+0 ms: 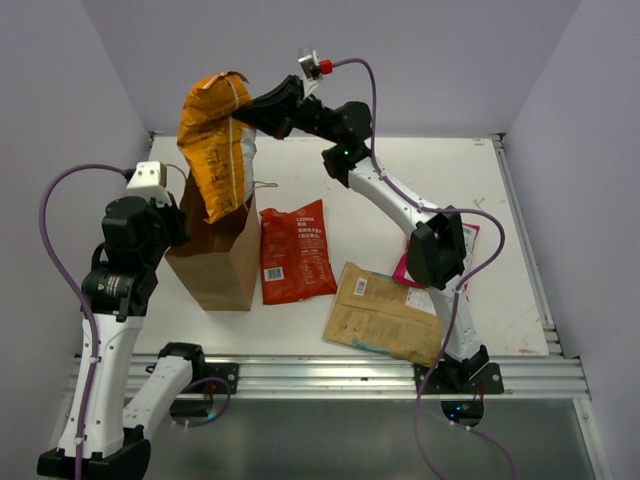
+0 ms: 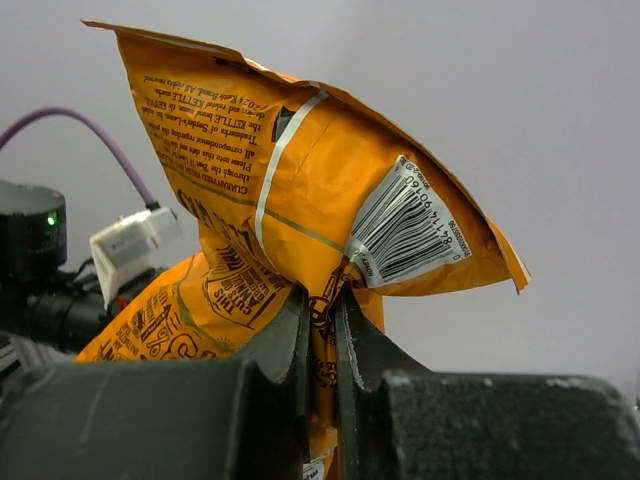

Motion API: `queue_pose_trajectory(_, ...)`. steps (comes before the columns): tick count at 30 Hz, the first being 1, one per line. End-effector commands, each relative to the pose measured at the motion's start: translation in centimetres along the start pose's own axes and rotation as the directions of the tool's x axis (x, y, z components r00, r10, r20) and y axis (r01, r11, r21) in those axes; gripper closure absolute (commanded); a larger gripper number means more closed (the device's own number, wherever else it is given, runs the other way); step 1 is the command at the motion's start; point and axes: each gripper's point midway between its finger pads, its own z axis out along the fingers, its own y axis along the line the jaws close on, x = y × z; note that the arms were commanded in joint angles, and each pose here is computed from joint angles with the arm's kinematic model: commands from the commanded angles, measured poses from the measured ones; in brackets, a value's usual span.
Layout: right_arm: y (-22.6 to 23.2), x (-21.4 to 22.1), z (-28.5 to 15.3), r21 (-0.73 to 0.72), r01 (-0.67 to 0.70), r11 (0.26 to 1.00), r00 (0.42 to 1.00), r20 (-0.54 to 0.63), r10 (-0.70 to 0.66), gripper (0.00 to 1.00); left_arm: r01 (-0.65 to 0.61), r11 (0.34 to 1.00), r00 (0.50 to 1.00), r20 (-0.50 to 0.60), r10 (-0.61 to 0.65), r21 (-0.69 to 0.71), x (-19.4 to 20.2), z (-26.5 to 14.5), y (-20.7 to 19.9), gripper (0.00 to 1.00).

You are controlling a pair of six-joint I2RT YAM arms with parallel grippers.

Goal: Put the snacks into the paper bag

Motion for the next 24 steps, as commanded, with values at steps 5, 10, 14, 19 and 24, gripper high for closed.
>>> queue_pose_trajectory(5, 3.4, -2.3, 0.3, -0.101, 0.072, 0.992, 0.997, 0.020, -0.070, 1.00, -0.024, 1.000, 1.000, -0.009, 0.024, 0.018, 0.3, -0.5, -0.3, 1.00)
queue_pose_trajectory(10, 3.4, -0.6, 0.8, -0.125, 0.070, 0.990, 0.997, -0.031, -0.075, 1.00, -0.028, 1.000, 1.000, -0.012, 0.028, 0.007, 0.4, -0.5, -0.1, 1.00)
queue_pose_trajectory(14, 3.2, 1.5, 0.8, -0.115, 0.068, 0.991, 0.992, -0.095, -0.079, 0.88, -0.030, 1.000, 0.999, -0.016, 0.030, 0.005, 0.4, -0.3, 0.0, 1.00)
queue_pose_trajectory(19, 2.9, 2.4, 0.5, -0.105, 0.058, 0.993, 0.990, -0.126, -0.071, 0.59, -0.032, 0.999, 0.999, -0.024, 0.032, 0.004, 0.6, -0.1, 0.0, 1.00)
queue_pose_trajectory(24, 3.0, 2.2, 0.4, -0.088, 0.067, 0.994, 0.989, -0.129, -0.078, 0.39, -0.034, 0.999, 0.999, -0.023, 0.034, -0.001, 0.7, -0.1, 0.1, 1.00)
